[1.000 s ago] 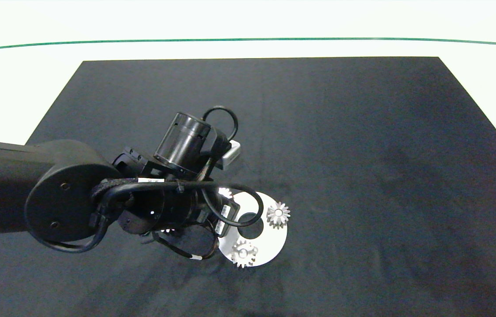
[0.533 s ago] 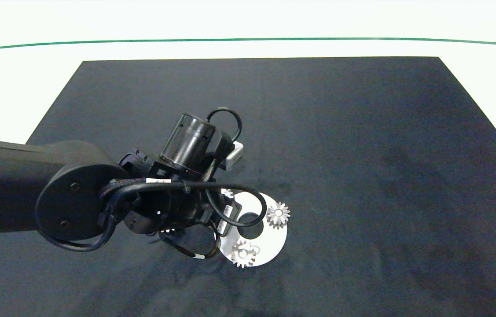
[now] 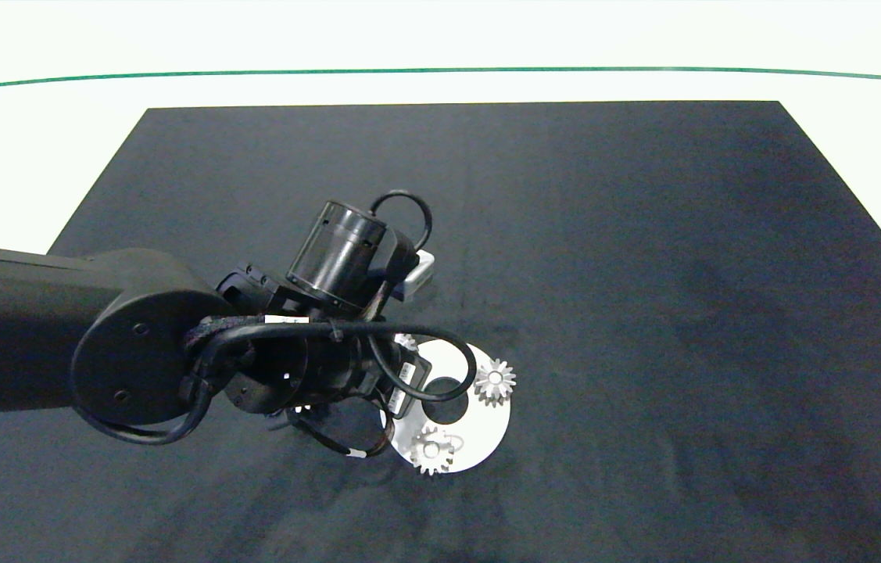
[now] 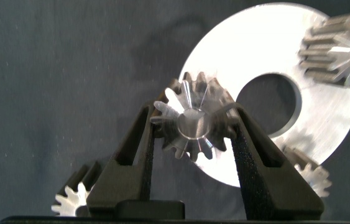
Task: Remove an incorrectly installed larger gear and replace it with the correct smaller gear
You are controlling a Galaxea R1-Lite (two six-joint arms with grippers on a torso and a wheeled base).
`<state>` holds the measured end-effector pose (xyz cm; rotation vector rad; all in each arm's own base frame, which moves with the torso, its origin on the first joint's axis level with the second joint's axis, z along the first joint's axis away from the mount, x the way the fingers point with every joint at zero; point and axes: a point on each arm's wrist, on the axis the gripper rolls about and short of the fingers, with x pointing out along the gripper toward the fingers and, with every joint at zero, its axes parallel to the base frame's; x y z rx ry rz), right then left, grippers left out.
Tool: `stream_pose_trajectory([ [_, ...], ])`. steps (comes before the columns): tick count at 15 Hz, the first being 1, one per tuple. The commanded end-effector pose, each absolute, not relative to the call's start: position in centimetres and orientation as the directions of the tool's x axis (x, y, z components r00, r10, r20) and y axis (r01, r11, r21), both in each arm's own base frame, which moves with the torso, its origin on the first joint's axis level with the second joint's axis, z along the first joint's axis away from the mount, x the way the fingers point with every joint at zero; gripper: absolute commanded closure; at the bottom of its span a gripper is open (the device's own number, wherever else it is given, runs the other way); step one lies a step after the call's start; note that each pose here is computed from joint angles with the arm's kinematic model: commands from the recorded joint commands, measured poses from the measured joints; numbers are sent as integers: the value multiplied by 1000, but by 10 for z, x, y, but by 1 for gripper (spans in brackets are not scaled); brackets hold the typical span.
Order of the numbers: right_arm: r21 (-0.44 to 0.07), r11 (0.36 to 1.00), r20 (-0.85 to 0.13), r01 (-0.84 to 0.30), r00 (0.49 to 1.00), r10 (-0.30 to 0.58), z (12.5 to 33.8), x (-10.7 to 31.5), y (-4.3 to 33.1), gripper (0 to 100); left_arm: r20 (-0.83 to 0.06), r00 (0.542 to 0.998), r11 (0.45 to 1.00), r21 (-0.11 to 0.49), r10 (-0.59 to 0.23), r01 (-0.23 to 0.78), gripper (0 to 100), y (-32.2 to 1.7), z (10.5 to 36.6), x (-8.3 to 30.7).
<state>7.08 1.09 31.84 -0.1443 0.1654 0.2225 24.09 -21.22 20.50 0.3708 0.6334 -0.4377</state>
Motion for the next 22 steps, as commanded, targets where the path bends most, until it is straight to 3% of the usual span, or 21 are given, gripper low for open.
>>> stream_pose_trajectory([
  [1,-125,965,-181,-232,961,208,318,71,11,0,-630,724,844,197,-281,499,72,-214,207,241],
  [22,-126,964,-170,-232,963,210,319,68,11,0,-638,737,842,256,-223,476,72,-206,208,241],
])
